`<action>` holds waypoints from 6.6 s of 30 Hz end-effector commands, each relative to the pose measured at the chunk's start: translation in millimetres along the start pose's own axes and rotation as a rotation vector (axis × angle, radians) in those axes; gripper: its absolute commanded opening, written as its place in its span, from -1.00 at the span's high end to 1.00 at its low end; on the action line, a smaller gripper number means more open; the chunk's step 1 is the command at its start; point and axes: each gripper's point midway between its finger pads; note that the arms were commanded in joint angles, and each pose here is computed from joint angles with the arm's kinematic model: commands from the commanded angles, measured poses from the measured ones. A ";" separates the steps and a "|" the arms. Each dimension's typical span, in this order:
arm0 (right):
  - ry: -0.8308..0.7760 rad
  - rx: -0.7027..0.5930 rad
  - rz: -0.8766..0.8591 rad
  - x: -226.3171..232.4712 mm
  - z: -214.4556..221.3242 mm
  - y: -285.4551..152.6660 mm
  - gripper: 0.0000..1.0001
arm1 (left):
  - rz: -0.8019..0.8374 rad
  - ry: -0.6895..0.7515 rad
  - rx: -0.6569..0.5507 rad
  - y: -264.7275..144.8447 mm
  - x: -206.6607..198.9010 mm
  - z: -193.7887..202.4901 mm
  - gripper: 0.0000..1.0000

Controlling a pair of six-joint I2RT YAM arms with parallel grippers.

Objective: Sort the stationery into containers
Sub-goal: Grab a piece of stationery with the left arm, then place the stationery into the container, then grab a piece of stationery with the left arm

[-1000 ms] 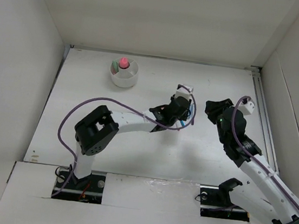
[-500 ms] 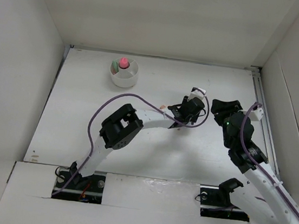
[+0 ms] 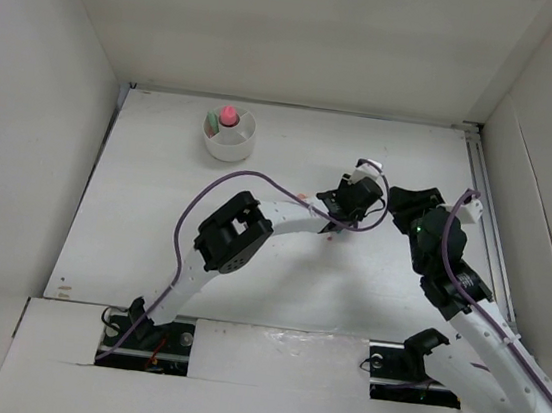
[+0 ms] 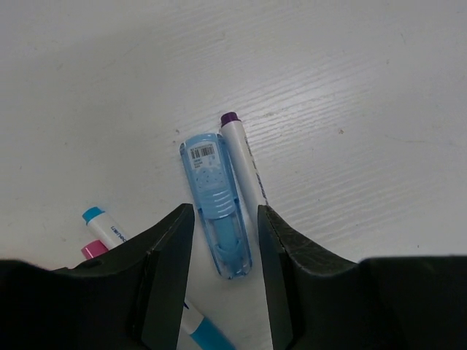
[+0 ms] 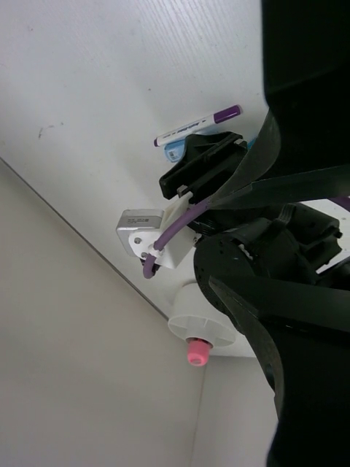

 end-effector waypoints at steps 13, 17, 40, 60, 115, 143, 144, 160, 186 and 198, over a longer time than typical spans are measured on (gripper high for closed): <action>0.009 -0.015 -0.060 12.6 -7.9 0.9 0.07 | -0.029 -0.001 -0.022 25.6 0.5 -18.0 0.32; 0.009 -0.007 -0.071 14.5 -6.3 0.3 0.07 | -0.031 0.004 -0.035 27.5 -1.1 -22.0 0.32; 0.003 0.006 -0.129 24.5 -3.8 -1.2 0.07 | 0.151 -0.097 -0.204 -42.6 -17.1 -128.8 0.92; -0.026 0.055 -0.167 31.0 8.8 0.7 0.00 | -0.132 -0.297 -0.517 -65.3 227.9 -288.1 0.92; -0.074 0.087 -0.171 32.1 19.2 10.2 -0.07 | -0.421 -0.166 -0.484 1.5 313.9 -241.7 0.76; -0.069 0.072 -0.167 32.2 15.8 10.8 0.78 | 0.033 -0.290 -0.352 -53.1 157.6 -214.7 0.63; -0.069 0.071 -0.167 32.2 15.8 10.8 0.84 | 0.062 -0.329 -0.327 -55.2 146.0 -204.1 0.63; -0.073 0.085 -0.172 34.7 18.7 13.0 0.44 | 0.022 -0.435 0.020 -78.3 122.6 -21.1 0.64; -0.095 0.144 -0.206 42.7 31.9 16.7 0.07 | 0.057 -0.489 0.041 -54.6 110.9 -7.7 0.32; -0.107 0.167 -0.225 46.7 36.9 17.6 0.02 | -0.027 -0.469 0.054 -21.7 114.4 0.6 0.30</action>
Point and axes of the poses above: each gripper's point midway between its finger pads, its own y axis out along the fingers, its own x axis along the line the jaws close on, z = x × y, and after that the axes turned 14 degrees about -y, right-handed
